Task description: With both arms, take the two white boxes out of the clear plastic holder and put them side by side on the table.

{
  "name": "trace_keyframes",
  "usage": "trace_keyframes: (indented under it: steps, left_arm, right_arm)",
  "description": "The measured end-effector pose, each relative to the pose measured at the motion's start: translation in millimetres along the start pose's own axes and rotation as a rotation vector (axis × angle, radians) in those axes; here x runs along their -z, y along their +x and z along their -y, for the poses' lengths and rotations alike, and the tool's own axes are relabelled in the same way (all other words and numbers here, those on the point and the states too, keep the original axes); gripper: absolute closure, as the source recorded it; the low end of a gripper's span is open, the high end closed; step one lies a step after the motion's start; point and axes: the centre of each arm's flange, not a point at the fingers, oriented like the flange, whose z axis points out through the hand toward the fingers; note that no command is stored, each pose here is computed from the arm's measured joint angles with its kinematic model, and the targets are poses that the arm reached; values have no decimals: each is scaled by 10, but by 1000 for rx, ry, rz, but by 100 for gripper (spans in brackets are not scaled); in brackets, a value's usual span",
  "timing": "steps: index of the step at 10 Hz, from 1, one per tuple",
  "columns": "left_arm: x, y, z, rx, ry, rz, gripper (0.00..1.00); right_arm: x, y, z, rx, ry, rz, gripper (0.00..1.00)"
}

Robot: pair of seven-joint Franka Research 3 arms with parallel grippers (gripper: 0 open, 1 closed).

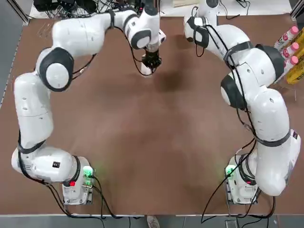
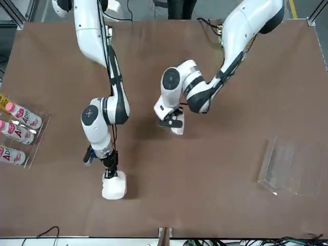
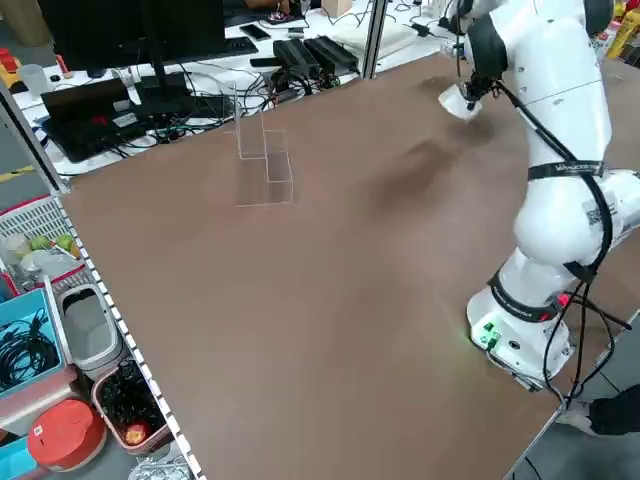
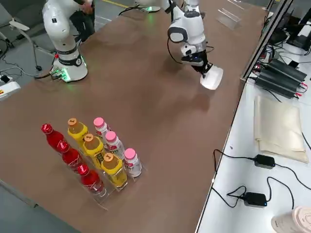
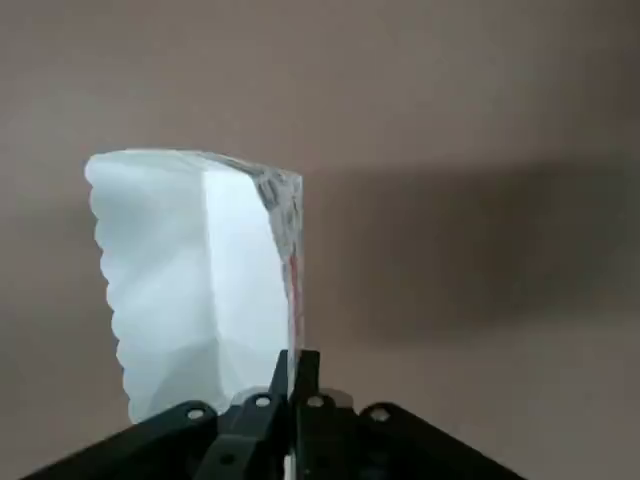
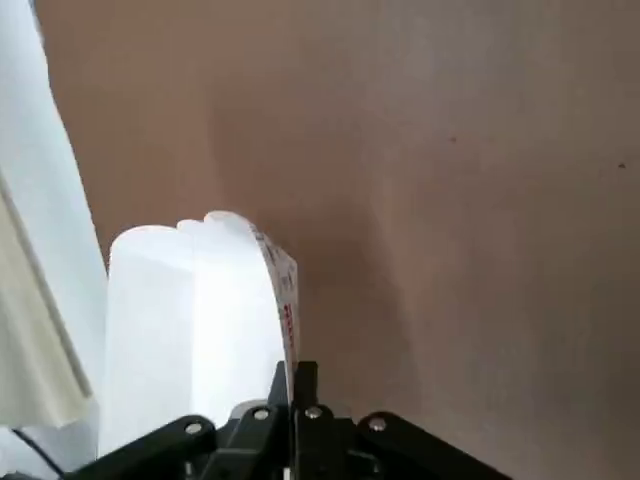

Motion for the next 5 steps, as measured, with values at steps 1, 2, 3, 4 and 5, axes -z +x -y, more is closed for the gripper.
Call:
trace_keyframes:
  steps: [1, 2, 3, 4, 5]
  left_arm:
    - [-161, -59, -156, -4, -11, -6, 98]
    - [-316, -115, -266, -15, -15, -8, 98]
    - [-451, -161, -340, -24, -22, -2, 98]
    - [-559, -171, -356, -25, -27, 8, 97]
    - [-642, -166, -352, -23, -31, 17, 96]
  right_arm:
    - [-139, -53, -43, -27, 25, -7, 98]
    - [-271, -130, -101, -41, 39, -8, 98]
    - [-367, -206, -154, -43, 41, -7, 98]
    - [-432, -262, -187, -42, 41, -7, 98]
    - [-489, -307, -212, -43, 42, -7, 98]
